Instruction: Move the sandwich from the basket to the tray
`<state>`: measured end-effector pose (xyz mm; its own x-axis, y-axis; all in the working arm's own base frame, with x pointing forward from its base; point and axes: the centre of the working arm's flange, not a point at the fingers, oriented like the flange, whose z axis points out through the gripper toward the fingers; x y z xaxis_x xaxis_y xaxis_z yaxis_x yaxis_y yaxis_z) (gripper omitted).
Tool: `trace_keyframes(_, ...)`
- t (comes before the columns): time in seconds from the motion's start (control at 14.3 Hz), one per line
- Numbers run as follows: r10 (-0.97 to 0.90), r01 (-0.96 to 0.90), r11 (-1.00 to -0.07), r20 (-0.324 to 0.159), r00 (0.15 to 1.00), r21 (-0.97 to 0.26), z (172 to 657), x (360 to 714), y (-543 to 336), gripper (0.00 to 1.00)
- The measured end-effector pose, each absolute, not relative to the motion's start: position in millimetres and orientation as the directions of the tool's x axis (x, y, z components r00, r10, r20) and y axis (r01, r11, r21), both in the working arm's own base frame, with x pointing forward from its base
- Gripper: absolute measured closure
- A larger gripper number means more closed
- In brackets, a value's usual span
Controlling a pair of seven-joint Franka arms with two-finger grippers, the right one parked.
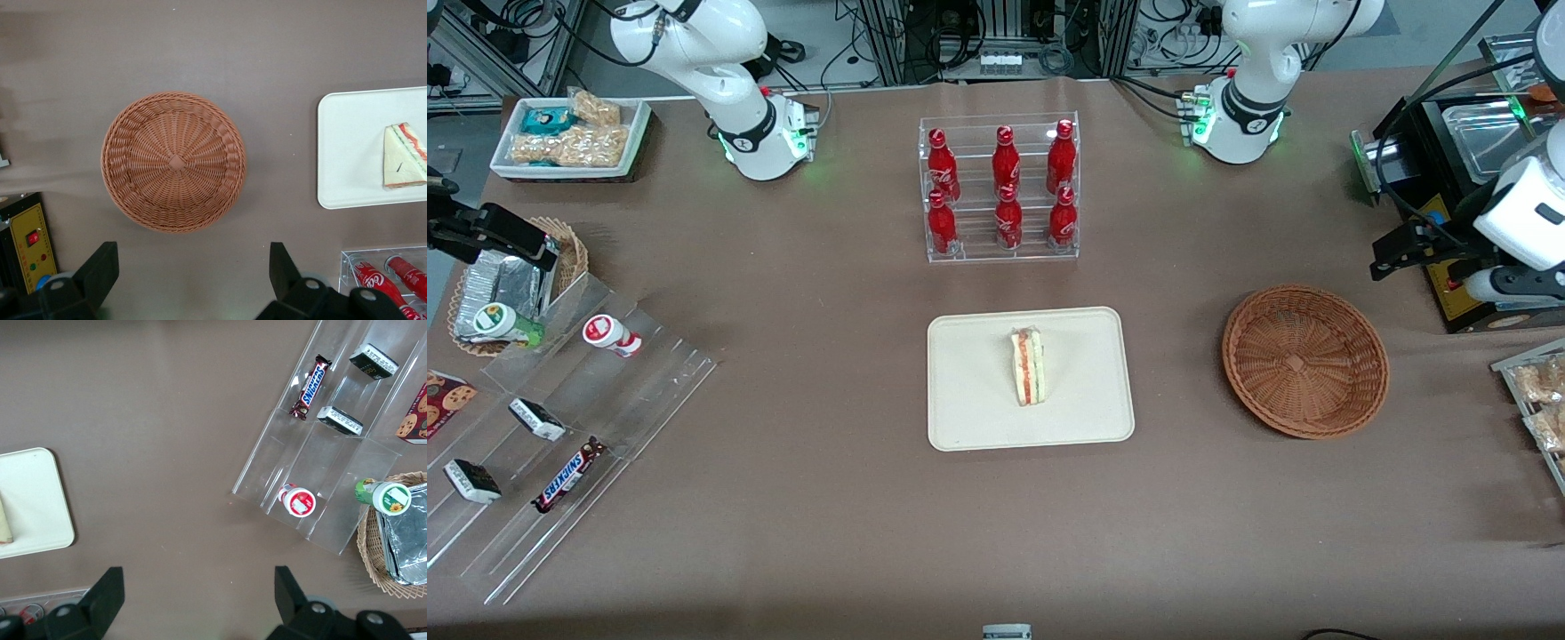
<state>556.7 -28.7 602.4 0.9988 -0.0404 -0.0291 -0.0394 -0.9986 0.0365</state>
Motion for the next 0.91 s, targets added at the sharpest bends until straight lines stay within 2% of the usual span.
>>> trace_keyframes(0.42, -0.079, -0.078, -0.996, -0.037, 0.996, 0.036, 624.1, 549.1, -48.7, 0.0)
trace_keyframes(0.91, -0.088, -0.087, -0.996, -0.04, 0.995, 0.036, 623.3, 548.8, -53.7, 0.0)
